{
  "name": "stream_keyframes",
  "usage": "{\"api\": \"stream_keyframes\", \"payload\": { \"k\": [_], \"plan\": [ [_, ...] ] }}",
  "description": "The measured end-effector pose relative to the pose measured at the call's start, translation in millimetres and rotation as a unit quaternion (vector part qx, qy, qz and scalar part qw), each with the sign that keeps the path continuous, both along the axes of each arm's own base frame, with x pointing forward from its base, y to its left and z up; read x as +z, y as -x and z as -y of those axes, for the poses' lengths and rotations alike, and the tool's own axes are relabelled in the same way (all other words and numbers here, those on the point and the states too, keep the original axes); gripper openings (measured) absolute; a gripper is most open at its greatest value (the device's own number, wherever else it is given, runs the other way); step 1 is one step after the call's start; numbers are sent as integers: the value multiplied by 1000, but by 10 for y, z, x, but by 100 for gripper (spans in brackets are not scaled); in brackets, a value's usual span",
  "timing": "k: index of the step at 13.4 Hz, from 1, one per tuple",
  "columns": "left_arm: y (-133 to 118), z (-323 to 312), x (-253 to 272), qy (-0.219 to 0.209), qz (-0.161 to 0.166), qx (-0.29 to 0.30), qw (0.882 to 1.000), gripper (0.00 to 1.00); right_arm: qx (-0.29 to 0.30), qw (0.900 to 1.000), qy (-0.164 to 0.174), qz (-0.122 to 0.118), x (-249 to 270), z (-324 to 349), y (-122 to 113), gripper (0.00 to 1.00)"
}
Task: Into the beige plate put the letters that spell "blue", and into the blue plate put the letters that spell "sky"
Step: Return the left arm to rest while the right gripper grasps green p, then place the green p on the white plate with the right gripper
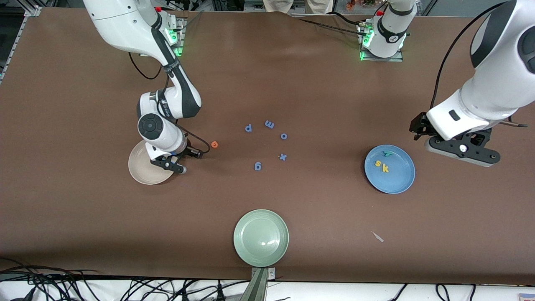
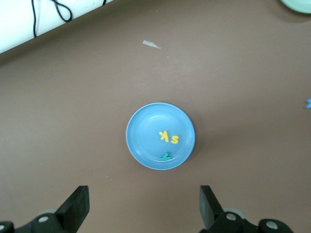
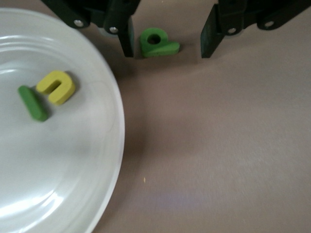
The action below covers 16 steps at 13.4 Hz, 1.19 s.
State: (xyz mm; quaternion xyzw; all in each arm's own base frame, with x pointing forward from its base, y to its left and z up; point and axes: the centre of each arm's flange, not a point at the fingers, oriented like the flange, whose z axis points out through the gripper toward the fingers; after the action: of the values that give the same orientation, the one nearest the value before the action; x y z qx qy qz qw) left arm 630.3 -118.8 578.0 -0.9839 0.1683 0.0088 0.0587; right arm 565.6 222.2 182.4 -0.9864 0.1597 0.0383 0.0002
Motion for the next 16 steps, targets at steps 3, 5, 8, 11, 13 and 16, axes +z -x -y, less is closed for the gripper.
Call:
{"api": "stream_keyframes", "payload": {
  "k": [3, 5, 8, 11, 13, 16],
  "plan": [
    [67, 82, 77, 24, -7, 23, 999, 100, -4, 1000, 2, -3, -51, -29, 64, 63],
    [89, -70, 113, 48, -16, 73, 996, 100, -4, 1000, 2, -4, -56, -26, 70, 62],
    [131, -416, 80, 58, -5, 126, 990, 100, -4, 1000, 2, -4, -58, -23, 70, 59],
    [321, -591, -18, 54, 13, 147, 988, 100, -2, 1000, 2, 0, -64, -17, 71, 54],
    [549, -610, -115, 52, 28, 148, 987, 100, 0, 1000, 1, 1, -65, -16, 71, 55],
    [849, -647, -196, 47, 29, 149, 987, 100, 2, 1000, 1, 1, -64, -16, 71, 53]
  ]
}}
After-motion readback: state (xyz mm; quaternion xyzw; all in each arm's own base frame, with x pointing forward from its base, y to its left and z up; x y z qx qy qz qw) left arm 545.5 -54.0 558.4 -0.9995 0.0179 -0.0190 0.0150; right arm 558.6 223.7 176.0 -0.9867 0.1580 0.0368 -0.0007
